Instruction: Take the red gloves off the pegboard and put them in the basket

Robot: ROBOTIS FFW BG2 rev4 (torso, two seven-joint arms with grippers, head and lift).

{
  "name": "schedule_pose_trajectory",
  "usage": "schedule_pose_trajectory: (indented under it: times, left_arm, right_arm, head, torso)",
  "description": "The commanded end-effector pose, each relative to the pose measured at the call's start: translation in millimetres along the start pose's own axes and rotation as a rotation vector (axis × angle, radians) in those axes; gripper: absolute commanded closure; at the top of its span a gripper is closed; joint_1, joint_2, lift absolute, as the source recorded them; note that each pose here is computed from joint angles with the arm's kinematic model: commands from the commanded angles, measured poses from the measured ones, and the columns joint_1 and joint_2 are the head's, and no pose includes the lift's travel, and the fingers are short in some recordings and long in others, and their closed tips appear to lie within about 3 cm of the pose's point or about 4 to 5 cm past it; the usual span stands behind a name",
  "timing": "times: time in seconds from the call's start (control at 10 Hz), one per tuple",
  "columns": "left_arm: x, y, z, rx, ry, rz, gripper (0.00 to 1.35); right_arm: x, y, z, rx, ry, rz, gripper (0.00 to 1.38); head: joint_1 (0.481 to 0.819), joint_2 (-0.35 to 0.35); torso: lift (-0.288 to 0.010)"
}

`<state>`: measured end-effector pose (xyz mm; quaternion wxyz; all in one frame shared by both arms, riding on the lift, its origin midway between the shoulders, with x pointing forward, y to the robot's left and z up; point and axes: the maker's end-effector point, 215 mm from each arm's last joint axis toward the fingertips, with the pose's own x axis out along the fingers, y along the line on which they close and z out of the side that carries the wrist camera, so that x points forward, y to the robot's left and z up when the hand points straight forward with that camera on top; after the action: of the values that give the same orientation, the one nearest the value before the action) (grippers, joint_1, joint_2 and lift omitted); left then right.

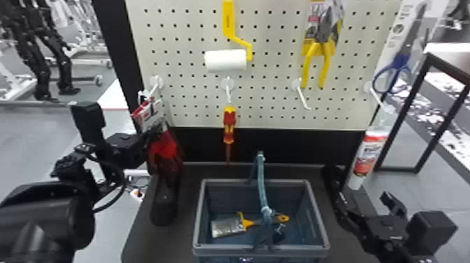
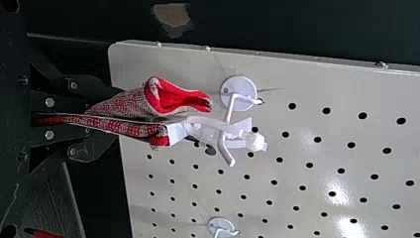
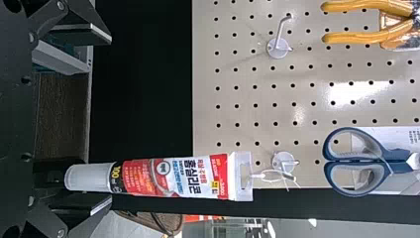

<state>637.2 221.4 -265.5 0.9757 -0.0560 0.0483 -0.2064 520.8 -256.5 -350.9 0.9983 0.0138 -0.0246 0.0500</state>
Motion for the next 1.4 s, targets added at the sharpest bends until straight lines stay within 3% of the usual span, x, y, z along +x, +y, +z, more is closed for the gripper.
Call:
schedule_pose_trajectory:
  times: [0.0,0.6,1.3]
  left_arm:
    - [-0.3,-0.1,0.1,0.000,-0.002,0.000,1.22]
    - [1.5,-9.9,-0.7,-0.027,-0.018,-0.017,1.22]
    - [-4.0,-27.2,17.1,-0.037,-0.080,0.004,1.22]
  right_arm:
    - [0.0,0.0,0.0,0.000,0.000,0.000,0.17]
    - [0.4,-0.1,-0.1,0.000,0.000,0.000,0.17]
    - [-1.1,-0.3,-4.0,0.003,0.007,-0.001,0.17]
  head:
    - [0.549,0.000]
    - [0.549,0.000]
    - [0.549,0.000]
  torso:
    - [-0.100]
    - [-0.100]
    - [-0.100]
